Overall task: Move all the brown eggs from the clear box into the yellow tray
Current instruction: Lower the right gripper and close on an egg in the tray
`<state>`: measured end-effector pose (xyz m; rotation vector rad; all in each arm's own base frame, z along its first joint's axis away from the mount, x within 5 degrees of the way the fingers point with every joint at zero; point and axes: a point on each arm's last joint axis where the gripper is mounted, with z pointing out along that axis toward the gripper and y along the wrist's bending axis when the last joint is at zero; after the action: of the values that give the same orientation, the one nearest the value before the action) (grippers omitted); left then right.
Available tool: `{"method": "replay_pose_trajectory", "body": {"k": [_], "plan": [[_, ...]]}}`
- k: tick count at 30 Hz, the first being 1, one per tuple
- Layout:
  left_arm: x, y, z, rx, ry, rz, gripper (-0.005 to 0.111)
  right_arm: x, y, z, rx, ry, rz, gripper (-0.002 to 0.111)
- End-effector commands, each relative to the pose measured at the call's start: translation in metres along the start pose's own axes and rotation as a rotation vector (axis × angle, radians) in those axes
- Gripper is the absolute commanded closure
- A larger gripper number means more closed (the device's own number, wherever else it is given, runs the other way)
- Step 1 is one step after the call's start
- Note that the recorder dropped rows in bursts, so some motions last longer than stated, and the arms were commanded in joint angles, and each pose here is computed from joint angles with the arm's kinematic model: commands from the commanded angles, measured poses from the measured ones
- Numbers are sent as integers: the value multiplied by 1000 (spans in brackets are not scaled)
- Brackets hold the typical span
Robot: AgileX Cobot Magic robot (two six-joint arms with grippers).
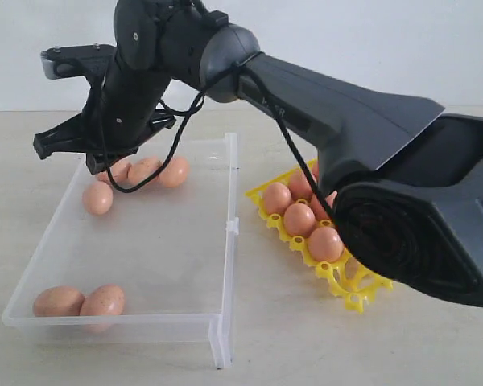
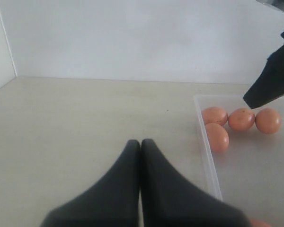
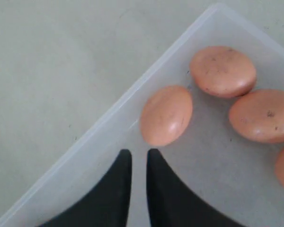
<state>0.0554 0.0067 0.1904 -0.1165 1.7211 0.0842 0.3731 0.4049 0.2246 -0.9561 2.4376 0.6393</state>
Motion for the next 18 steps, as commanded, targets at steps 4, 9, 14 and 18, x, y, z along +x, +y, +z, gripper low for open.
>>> {"method": "replay_pose_trajectory", "body": {"k": [4, 9, 14, 18], "plan": [[-2, 0, -1, 5, -8, -4, 111, -15, -9, 26, 0, -247, 85, 54], [-2, 0, -1, 5, -8, -4, 111, 4, -34, 59, 31, -169, 232, 54], [-2, 0, -1, 5, -8, -4, 111, 12, -38, 76, 28, -159, 237, 54], [-2, 0, -1, 5, -8, -4, 111, 20, -40, 89, 15, -137, 242, 54]]}}
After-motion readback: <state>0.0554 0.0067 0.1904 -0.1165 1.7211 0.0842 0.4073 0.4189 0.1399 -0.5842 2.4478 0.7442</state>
